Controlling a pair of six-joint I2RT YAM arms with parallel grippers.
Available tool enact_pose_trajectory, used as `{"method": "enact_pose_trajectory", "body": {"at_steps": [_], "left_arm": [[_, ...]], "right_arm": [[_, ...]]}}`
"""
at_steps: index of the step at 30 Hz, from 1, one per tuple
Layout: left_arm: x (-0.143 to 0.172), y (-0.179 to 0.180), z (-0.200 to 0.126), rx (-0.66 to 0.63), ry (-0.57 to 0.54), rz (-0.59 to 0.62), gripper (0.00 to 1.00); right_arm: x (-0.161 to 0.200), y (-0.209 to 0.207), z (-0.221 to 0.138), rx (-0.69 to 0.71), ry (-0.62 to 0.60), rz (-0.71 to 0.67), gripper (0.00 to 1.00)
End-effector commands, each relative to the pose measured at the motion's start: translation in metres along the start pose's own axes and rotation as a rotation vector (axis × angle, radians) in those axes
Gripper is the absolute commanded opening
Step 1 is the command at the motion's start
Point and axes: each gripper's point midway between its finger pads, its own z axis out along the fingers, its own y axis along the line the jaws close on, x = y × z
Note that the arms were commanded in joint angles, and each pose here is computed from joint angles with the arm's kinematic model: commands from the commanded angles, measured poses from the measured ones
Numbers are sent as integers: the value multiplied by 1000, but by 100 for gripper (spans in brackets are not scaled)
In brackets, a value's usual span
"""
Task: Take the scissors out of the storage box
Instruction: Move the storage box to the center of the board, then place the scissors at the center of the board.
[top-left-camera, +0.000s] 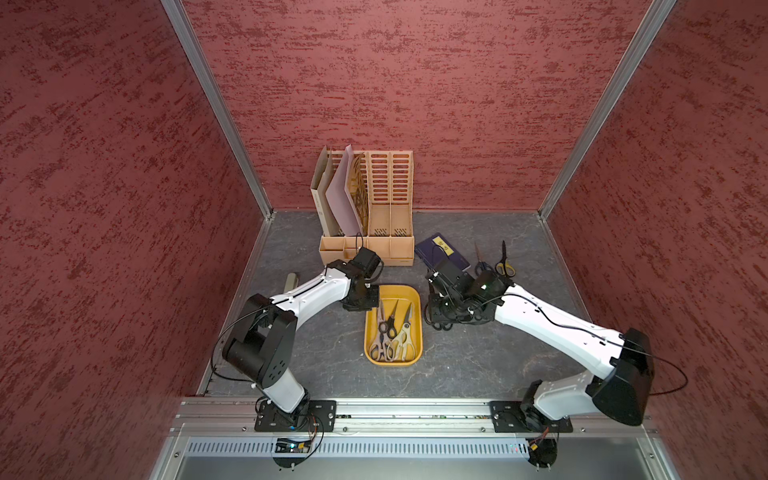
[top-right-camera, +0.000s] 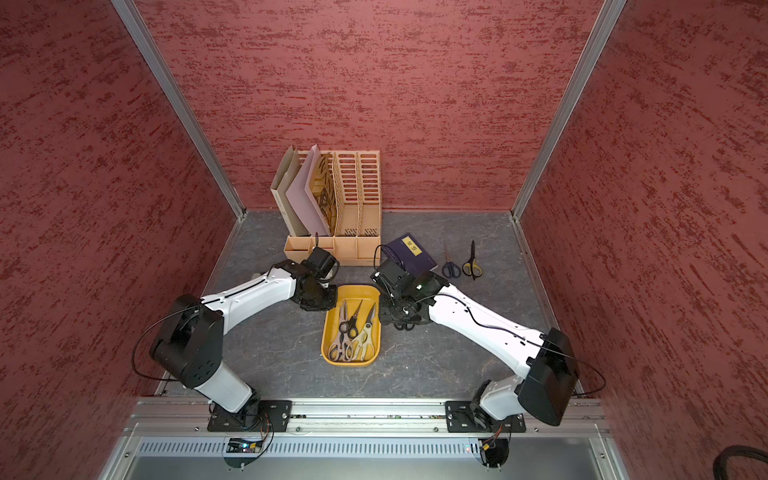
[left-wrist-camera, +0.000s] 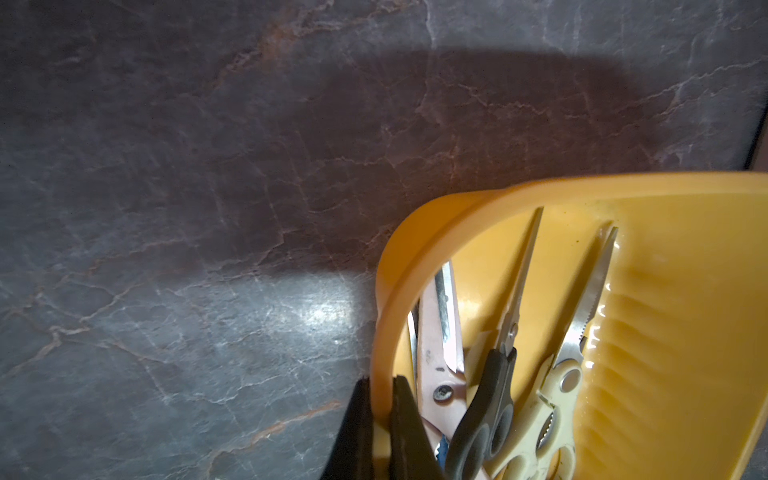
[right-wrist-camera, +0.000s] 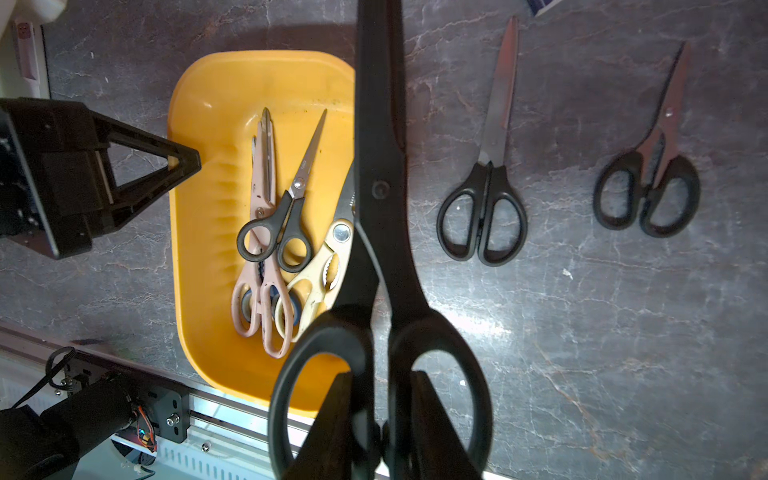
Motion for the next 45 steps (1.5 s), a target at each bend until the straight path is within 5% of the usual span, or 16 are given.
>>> {"method": "enact_pose_trajectory", "body": {"at_steps": [1,17,19,20,22,25,33,45], "left_arm": [[-11,22,-10,-42,-13,12,0],[-33,127,-28,-123,-66,-108,9],[-36,132,-31,-114,-80,-129,22],[-37,133,-32,-112,-82,-139,39],[-38,135,-35,-108,-85,-157,57],[-42,130,-46,-79,-104,-179,65],[-41,106,-80,24,-121,-209,68],[-12,88,-79,48,-73,-200,62]], "right_arm": [[-8,-2,19,42,-6,26,14],[-24,18,97,155,54,47,14],[-23,17,104,173,61,53,14],[-23,16,107,181,65,60,14],[-23,15,112,193,66,67,14],[-24,13,119,211,64,82,14],[-24,6,134,262,66,95,15],[-18,5,161,272,95,78,19]]}}
